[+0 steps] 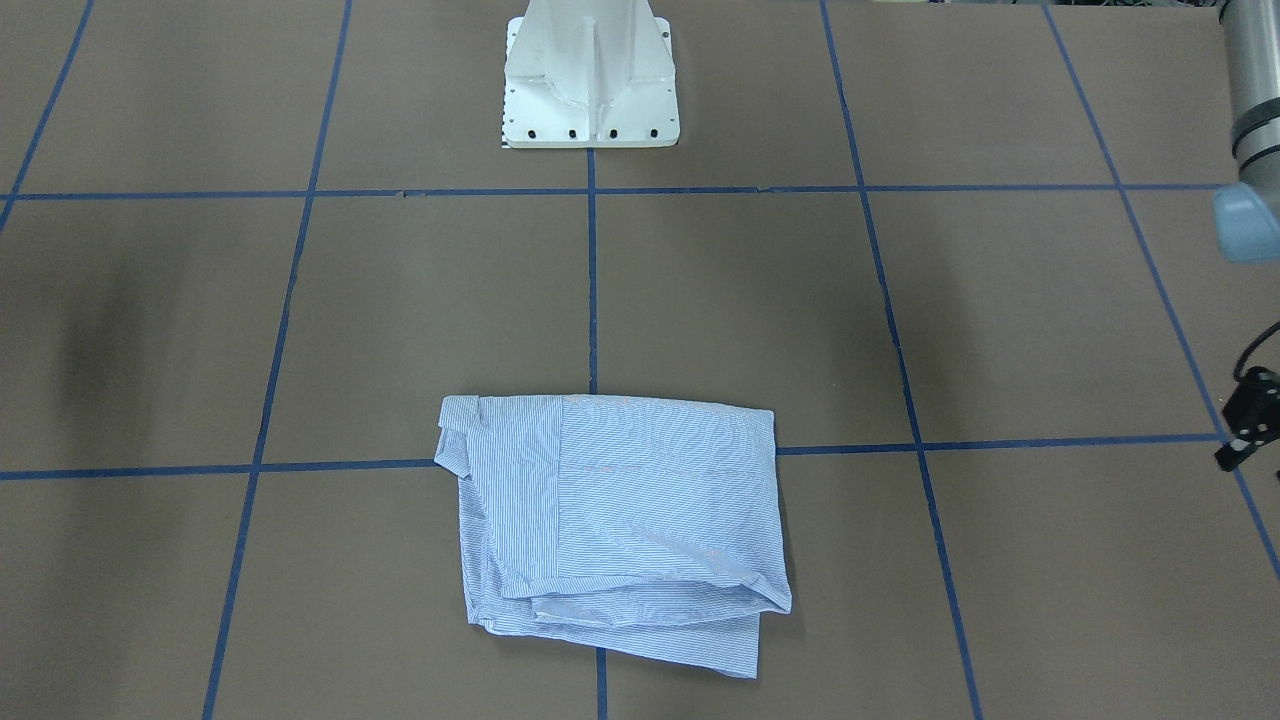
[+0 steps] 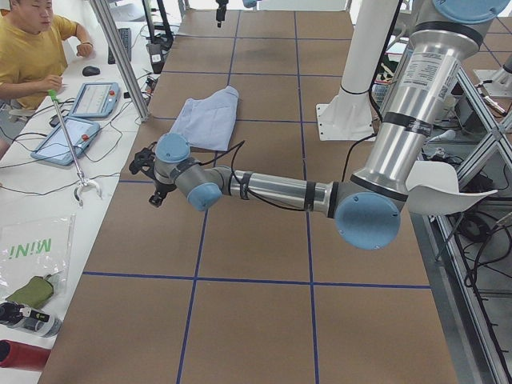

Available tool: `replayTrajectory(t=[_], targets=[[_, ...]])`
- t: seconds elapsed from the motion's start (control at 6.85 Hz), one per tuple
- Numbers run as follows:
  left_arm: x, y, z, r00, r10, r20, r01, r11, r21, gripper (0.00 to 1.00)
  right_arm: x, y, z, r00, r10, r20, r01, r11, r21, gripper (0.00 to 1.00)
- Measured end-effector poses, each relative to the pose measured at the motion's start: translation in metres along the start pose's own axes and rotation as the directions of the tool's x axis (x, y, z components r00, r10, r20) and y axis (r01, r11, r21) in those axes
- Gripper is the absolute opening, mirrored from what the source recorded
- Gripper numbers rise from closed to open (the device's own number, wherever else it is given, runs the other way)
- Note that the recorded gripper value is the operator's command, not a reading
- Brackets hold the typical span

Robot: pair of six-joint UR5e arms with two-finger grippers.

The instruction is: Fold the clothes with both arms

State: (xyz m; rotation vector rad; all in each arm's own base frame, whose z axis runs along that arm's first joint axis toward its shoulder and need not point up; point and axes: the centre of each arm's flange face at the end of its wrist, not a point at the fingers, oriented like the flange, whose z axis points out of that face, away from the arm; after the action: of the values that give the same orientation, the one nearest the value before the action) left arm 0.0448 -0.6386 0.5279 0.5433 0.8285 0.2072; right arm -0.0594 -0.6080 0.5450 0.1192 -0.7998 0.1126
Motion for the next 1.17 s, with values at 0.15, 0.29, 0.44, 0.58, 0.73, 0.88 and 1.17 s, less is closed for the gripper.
replayTrajectory(t=[0.15,0.29,0.44,0.58,0.73,0.88,1.17], targets=[[-0.035,0.025,-0.023,0.999,0.024,0.032,-0.024,1.0,-0.017,1.0,0.053,0.016,-0.007,0.998,-0.054,-0.016,0.054,0.998,-0.023,1.0],[-0.061,0.053,-0.042,0.999,0.024,0.049,-0.023,0.999,-0.025,1.0,0.096,0.03,-0.018,0.996,-0.085,-0.027,0.083,0.995,-0.05,1.0],[-0.075,0.076,-0.058,0.999,0.01,0.047,-0.008,0.999,-0.037,1.0,0.122,0.043,-0.026,0.995,-0.094,-0.032,0.091,0.993,-0.072,1.0],[-0.08,0.084,-0.069,0.999,-0.024,0.045,0.026,0.998,-0.059,1.0,0.131,0.054,-0.032,0.996,-0.09,-0.028,0.087,0.993,-0.084,1.0],[-0.081,0.087,-0.075,0.998,-0.052,0.047,0.056,0.995,-0.08,1.0,0.128,0.062,-0.04,0.997,-0.08,-0.017,0.078,0.993,-0.089,1.0],[-0.079,0.087,-0.079,0.997,-0.065,0.049,0.069,0.994,-0.089,1.0,0.12,0.063,-0.048,0.998,-0.07,-0.011,0.069,0.993,-0.094,1.0],[-0.071,0.097,-0.087,0.996,-0.063,0.055,0.068,0.994,-0.085,1.0,0.117,0.068,-0.048,0.999,-0.051,0.007,0.051,0.992,-0.113,1.0]])
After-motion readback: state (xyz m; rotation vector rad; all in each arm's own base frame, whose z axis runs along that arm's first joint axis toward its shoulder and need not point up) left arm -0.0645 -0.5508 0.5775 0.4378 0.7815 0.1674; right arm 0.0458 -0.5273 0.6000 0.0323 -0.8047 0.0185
